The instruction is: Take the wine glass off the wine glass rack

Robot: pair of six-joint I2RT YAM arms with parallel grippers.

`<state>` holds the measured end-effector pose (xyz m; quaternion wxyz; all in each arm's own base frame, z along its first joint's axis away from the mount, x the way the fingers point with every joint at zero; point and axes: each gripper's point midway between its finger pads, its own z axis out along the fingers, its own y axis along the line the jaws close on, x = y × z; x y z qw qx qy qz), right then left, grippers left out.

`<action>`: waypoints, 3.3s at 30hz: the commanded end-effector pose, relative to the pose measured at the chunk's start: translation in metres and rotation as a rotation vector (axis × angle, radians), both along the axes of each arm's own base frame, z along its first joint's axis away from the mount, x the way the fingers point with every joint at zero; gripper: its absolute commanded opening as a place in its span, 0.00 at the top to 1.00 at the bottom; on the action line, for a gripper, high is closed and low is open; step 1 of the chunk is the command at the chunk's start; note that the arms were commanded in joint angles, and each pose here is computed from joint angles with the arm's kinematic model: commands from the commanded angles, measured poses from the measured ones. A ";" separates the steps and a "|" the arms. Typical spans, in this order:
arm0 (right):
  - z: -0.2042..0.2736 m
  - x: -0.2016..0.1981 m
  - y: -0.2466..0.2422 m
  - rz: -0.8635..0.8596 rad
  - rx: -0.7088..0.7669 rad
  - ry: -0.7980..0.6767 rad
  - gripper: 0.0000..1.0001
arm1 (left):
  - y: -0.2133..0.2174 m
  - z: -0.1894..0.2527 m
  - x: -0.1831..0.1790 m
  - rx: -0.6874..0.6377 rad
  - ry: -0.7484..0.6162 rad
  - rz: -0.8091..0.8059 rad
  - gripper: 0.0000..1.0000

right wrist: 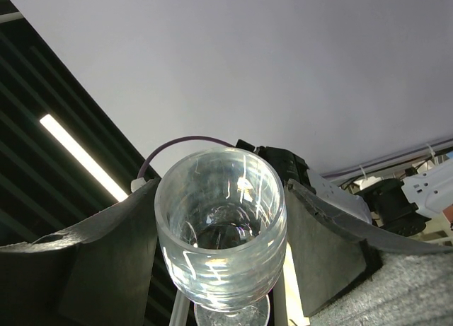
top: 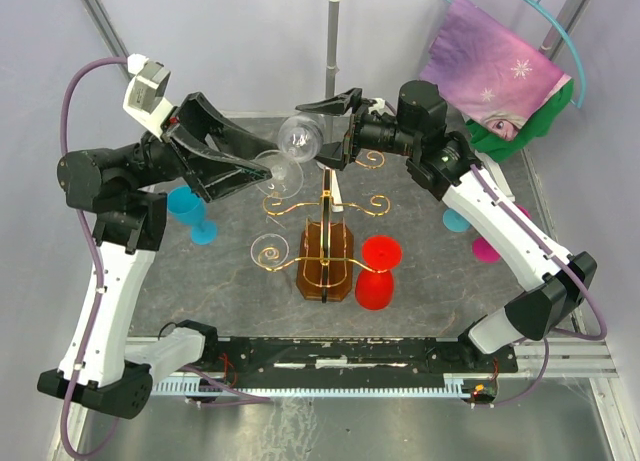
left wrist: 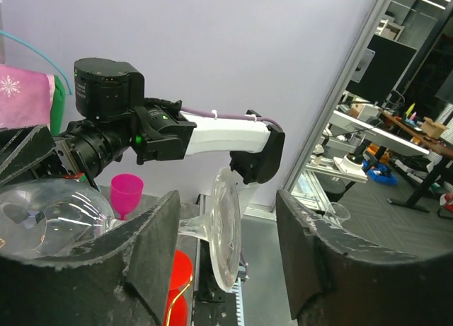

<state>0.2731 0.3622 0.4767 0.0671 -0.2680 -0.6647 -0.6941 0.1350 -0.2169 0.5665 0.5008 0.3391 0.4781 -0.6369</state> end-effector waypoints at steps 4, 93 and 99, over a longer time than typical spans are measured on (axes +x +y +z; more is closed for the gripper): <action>0.034 -0.013 -0.010 -0.019 0.068 -0.085 0.32 | 0.003 0.007 -0.009 -0.013 -0.065 0.018 0.29; -0.133 0.233 -0.346 -0.654 -1.408 -0.567 0.38 | 0.086 -0.028 0.067 -0.065 0.219 0.881 0.01; -0.135 0.232 -0.326 -0.665 -1.633 -0.765 0.38 | 0.086 -0.037 0.068 -0.058 0.241 0.884 0.01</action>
